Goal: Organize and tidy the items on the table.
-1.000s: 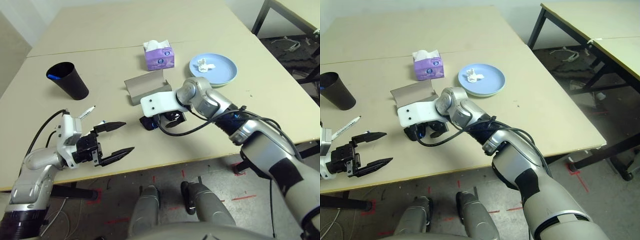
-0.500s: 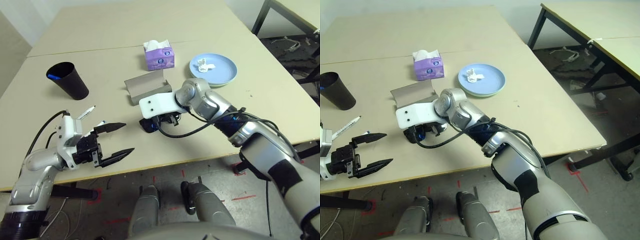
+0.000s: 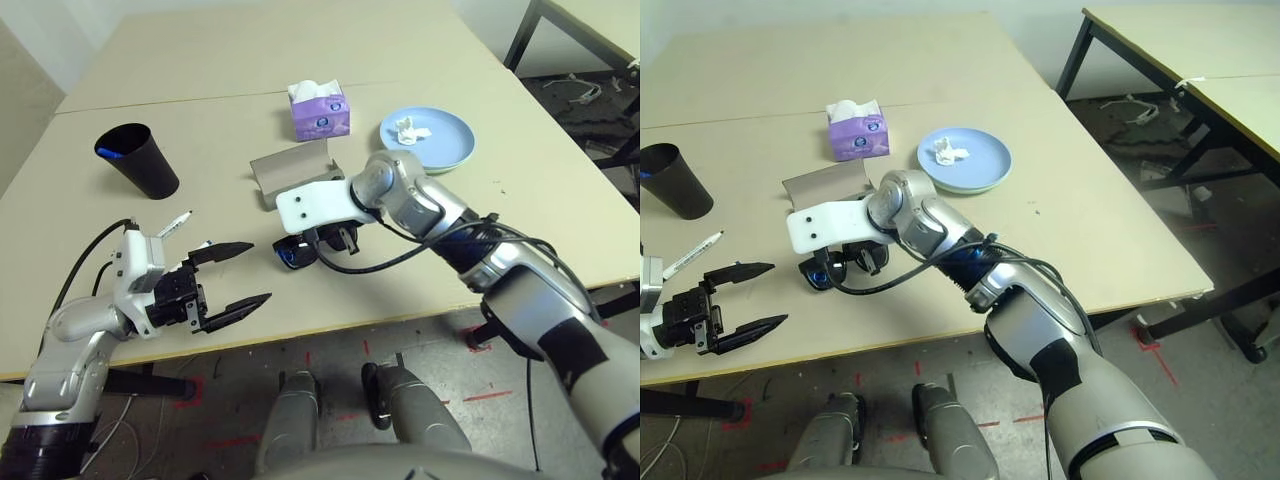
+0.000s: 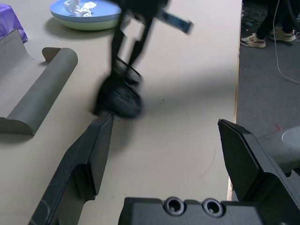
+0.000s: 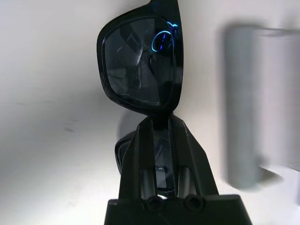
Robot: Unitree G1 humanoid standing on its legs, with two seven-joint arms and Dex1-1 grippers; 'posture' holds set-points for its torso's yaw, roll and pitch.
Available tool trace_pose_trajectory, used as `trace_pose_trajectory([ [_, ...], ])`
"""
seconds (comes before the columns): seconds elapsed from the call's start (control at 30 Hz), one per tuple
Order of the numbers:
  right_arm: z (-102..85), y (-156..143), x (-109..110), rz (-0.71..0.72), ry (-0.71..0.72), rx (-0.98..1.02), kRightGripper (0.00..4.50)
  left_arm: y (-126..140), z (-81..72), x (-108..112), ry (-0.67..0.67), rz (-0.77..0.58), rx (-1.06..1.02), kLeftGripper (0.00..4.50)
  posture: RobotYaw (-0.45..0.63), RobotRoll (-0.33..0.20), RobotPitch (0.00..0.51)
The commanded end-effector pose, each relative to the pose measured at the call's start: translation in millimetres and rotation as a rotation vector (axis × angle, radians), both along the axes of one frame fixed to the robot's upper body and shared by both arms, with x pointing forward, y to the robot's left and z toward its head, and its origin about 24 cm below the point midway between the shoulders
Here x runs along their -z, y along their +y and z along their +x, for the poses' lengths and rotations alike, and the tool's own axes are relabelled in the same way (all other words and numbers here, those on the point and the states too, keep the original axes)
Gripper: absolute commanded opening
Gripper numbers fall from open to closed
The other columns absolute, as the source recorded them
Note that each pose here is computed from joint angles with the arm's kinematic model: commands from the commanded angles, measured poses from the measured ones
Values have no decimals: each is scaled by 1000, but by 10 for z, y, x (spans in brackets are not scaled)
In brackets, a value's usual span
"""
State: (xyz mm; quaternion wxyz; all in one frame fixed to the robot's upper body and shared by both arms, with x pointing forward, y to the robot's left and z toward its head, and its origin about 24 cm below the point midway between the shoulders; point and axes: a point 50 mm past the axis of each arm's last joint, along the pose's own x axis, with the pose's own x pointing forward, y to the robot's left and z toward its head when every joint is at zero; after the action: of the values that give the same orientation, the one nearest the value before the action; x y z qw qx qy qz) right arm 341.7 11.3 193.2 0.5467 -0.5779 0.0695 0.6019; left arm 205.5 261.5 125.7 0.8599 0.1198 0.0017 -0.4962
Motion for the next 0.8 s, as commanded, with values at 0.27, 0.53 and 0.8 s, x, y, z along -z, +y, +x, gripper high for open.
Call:
trace_pose_trajectory([
  [0.27, 230, 184, -162, 115, -172, 42, 159, 152, 24, 30, 19, -19, -168, 4500, 7, 0, 174],
  [0.53, 326, 333, -147, 180, -337, 73, 159, 180, -15, -11, 15, -98, -255, 4500, 22, 0, 177],
  [0.8, 356, 381, -160, 217, -412, 93, 159, 115, -55, 13, 14, -117, -266, 4500, 31, 0, 177],
])
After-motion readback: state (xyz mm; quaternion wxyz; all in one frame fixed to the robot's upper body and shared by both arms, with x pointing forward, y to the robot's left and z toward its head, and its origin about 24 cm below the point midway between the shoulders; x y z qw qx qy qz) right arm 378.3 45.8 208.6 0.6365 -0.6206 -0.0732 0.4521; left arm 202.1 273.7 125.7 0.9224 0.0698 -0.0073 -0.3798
